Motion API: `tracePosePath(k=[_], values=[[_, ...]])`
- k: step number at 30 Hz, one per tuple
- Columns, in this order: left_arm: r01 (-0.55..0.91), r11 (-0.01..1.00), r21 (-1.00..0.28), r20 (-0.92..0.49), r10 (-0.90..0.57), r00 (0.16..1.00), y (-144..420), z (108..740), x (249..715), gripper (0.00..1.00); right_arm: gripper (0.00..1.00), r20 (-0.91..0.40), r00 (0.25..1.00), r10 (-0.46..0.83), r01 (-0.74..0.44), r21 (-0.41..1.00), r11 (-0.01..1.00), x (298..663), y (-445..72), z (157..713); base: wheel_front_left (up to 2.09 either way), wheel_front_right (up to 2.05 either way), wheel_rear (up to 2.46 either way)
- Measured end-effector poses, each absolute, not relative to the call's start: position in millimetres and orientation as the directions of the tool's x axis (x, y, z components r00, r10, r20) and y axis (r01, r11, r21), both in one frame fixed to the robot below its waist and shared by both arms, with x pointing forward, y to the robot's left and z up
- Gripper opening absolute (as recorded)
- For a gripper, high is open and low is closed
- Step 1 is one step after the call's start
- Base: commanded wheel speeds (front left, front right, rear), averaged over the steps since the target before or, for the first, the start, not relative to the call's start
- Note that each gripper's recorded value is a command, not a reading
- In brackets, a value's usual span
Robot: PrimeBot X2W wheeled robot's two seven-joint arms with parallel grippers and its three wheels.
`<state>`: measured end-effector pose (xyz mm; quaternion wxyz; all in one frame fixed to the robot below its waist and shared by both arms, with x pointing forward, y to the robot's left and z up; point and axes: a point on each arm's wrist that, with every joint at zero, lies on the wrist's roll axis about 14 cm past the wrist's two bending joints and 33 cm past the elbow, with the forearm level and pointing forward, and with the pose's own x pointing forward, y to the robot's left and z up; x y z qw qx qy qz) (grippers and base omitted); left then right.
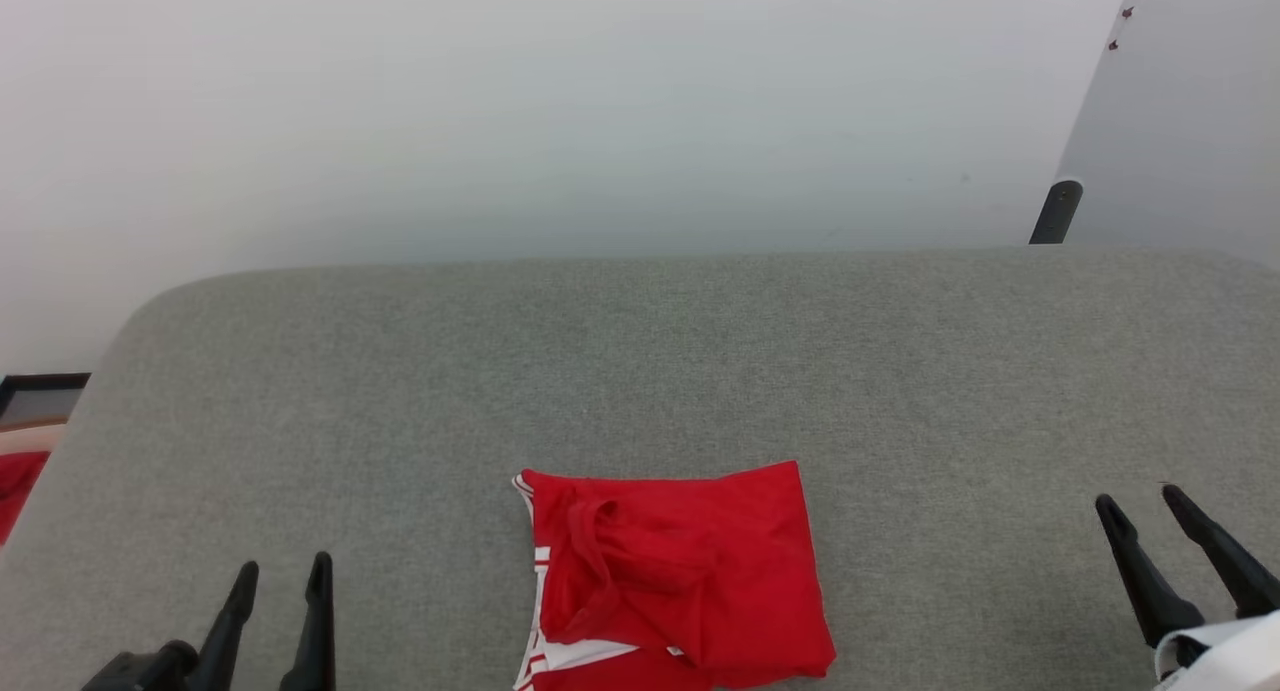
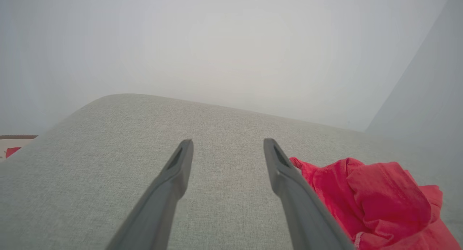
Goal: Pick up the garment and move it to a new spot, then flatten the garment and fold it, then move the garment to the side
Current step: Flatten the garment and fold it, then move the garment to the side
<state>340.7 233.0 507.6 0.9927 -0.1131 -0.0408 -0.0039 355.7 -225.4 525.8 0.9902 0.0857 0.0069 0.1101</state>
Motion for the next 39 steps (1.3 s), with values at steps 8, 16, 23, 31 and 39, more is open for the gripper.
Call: tracePosePath(k=[8,16,23,31,39], values=[[0.013,0.977,-0.211,0.081,0.004,0.997,235.0,507.7,339.5,1.0,1.0,0.015,0.983,0.181,-0.18,0.192,0.965,346.6,-234.0,520.8,0.0,0.0,0.0],[0.015,0.978,-0.206,0.08,0.001,0.997,233.6,507.1,338.4,1.0,1.0,0.014,0.984,0.18,-0.179,0.195,0.964,346.5,-233.3,519.9,0.0,0.0,0.0],[-0.01,0.979,-0.204,0.083,0.027,0.996,241.6,507.7,332.7,1.0,1.0,0.001,0.974,0.227,-0.222,0.2,0.954,352.1,-217.1,517.9,0.0,0.0,0.0],[-0.08,0.979,-0.19,0.085,0.098,0.992,265.9,508.3,316.0,1.0,1.0,-0.039,0.934,0.354,-0.339,0.203,0.918,365.7,-172.5,512.1,0.0,0.0,0.0],[-0.154,0.97,-0.19,0.078,0.171,0.982,285.4,505.3,294.3,1.0,1.0,-0.156,0.852,0.499,-0.464,0.216,0.859,375.8,-119.4,491.2,0.0,0.0,0.0]])
